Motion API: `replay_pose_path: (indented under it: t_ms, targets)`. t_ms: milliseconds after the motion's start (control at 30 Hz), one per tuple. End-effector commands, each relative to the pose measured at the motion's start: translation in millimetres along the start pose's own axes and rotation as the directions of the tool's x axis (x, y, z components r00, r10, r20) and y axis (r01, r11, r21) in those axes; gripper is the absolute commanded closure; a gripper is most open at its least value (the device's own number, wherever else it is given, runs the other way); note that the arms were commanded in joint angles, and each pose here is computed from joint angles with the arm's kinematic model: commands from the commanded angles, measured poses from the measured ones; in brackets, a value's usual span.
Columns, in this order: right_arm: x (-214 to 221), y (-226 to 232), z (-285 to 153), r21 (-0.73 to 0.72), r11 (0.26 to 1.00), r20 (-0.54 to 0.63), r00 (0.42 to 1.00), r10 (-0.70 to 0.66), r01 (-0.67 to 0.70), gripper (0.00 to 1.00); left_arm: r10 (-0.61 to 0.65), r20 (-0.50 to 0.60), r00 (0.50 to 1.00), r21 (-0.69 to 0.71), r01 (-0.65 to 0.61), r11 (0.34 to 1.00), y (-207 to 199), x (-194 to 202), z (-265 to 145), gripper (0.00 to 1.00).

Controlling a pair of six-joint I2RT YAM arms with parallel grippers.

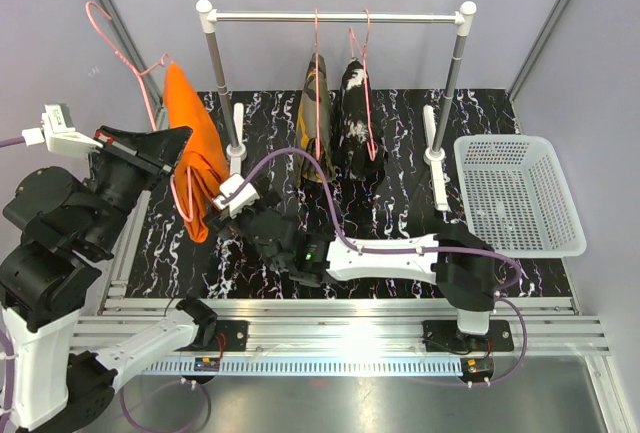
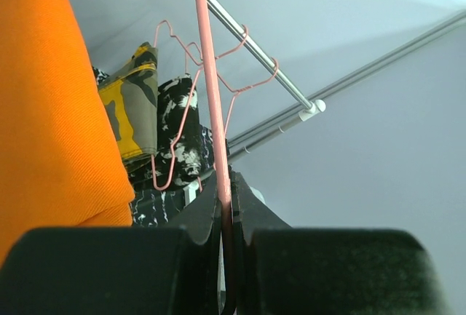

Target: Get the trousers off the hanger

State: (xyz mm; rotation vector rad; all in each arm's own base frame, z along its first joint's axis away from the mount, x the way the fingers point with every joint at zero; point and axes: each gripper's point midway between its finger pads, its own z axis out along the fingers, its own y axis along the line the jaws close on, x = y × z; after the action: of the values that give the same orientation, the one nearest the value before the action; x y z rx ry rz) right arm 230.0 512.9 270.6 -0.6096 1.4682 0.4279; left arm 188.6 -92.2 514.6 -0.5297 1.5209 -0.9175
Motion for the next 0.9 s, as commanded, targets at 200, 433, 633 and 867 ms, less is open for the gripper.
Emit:
replay_pose_path:
  t_ms: [200, 433, 633, 867]
  targets:
    - [-123, -26, -20, -0.021, 1.000, 0.232, 0.973, 0.008, -0.003, 0.01, -0.032, 0.050, 0.998, 0.264, 0.017, 0.964, -68, -38, -30, 1.00]
    - [-148, -42, -22, 0.026, 0.996, 0.238, 0.967, -0.089, 0.086, 0.05, 0.072, -0.028, 0.997, 0.213, -0.064, 0.975, -61, -18, -13, 1.00]
    - [-161, -55, -21, 0.053, 0.987, 0.238, 0.958, -0.161, 0.152, 0.19, 0.140, -0.087, 0.986, 0.187, -0.121, 0.975, -53, -2, -6, 1.00]
    - [-172, -66, -19, 0.043, 0.974, 0.239, 0.944, -0.226, 0.223, 0.53, 0.173, -0.131, 0.976, 0.177, -0.148, 0.973, -45, 10, -5, 1.00]
